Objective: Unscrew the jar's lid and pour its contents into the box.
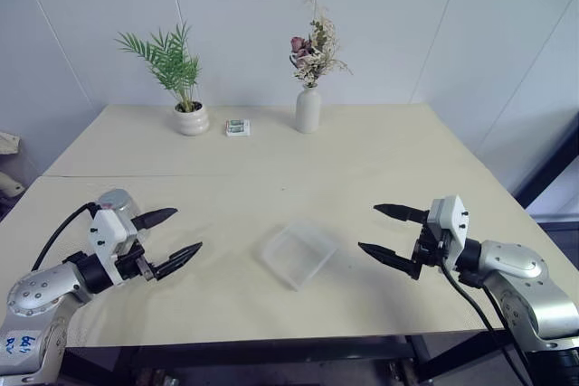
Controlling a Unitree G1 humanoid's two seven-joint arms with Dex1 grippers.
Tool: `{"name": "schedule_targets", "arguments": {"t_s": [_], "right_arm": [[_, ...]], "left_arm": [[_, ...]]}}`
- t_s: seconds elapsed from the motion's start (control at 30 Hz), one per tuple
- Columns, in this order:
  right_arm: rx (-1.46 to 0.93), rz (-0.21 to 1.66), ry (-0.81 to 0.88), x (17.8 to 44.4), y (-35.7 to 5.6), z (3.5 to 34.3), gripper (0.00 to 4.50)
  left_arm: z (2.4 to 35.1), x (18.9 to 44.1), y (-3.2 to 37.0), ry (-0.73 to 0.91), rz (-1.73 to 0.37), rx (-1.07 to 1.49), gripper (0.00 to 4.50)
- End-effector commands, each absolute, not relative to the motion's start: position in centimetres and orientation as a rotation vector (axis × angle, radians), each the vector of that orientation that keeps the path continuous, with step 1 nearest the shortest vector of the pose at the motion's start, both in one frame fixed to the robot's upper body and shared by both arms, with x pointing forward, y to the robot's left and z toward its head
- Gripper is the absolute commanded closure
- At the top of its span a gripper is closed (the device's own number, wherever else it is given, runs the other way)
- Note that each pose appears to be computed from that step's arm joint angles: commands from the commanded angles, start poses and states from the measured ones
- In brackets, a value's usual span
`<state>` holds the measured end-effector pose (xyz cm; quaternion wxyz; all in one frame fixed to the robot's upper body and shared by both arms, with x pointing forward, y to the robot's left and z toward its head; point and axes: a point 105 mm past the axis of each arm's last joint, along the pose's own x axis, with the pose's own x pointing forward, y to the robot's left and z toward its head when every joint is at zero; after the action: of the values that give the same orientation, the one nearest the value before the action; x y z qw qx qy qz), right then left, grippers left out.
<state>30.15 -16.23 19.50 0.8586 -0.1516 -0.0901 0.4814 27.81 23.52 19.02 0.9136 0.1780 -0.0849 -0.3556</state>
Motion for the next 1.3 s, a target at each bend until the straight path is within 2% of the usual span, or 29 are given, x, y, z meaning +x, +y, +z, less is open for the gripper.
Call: {"name": "schedule_targets", "arguments": {"t_s": [0.03,0.13,0.33,0.43,0.53,0.7,0.83,0.97,1.3], "right_arm": [[-0.314,1.069,-0.221,29.8,-15.4,20.2,0.0],[-0.311,1.111,-0.22,30.1,-14.7,19.8,0.0],[-0.295,1.18,-0.263,31.2,-13.2,20.0,0.0],[-0.292,1.232,-0.293,31.7,-11.9,20.0,0.0],[-0.283,1.268,-0.335,32.0,-10.4,20.5,0.0],[-0.281,1.292,-0.39,32.5,-8.8,21.8,0.0],[-0.289,1.31,-0.441,33.1,-7.3,23.4,0.0],[-0.303,1.326,-0.473,33.1,-6.2,24.1,0.0],[-0.297,1.328,-0.527,32.5,-4.8,26.0,0.0]], "left_arm": [[20.2,26.9,24.1,-0.211,-0.69,0.406,0.02],[19.4,25.9,24.7,-0.196,-0.632,0.398,0.02],[17.4,23.6,28.2,-0.171,-0.387,0.363,0.02],[17.1,22.6,31.5,-0.22,-0.139,0.264,0.02],[17.2,21.9,33.8,-0.263,-0.004,0.173,0.02],[17.2,22.4,35.7,-0.28,0.008,0.138,0.02],[16.5,25.1,38.1,-0.264,0.056,0.148,0.02],[16.4,27.7,37.1,-0.282,-0.007,0.156,0.02],[15.5,30.4,36.3,-0.275,-0.046,0.153,0.02]]}}
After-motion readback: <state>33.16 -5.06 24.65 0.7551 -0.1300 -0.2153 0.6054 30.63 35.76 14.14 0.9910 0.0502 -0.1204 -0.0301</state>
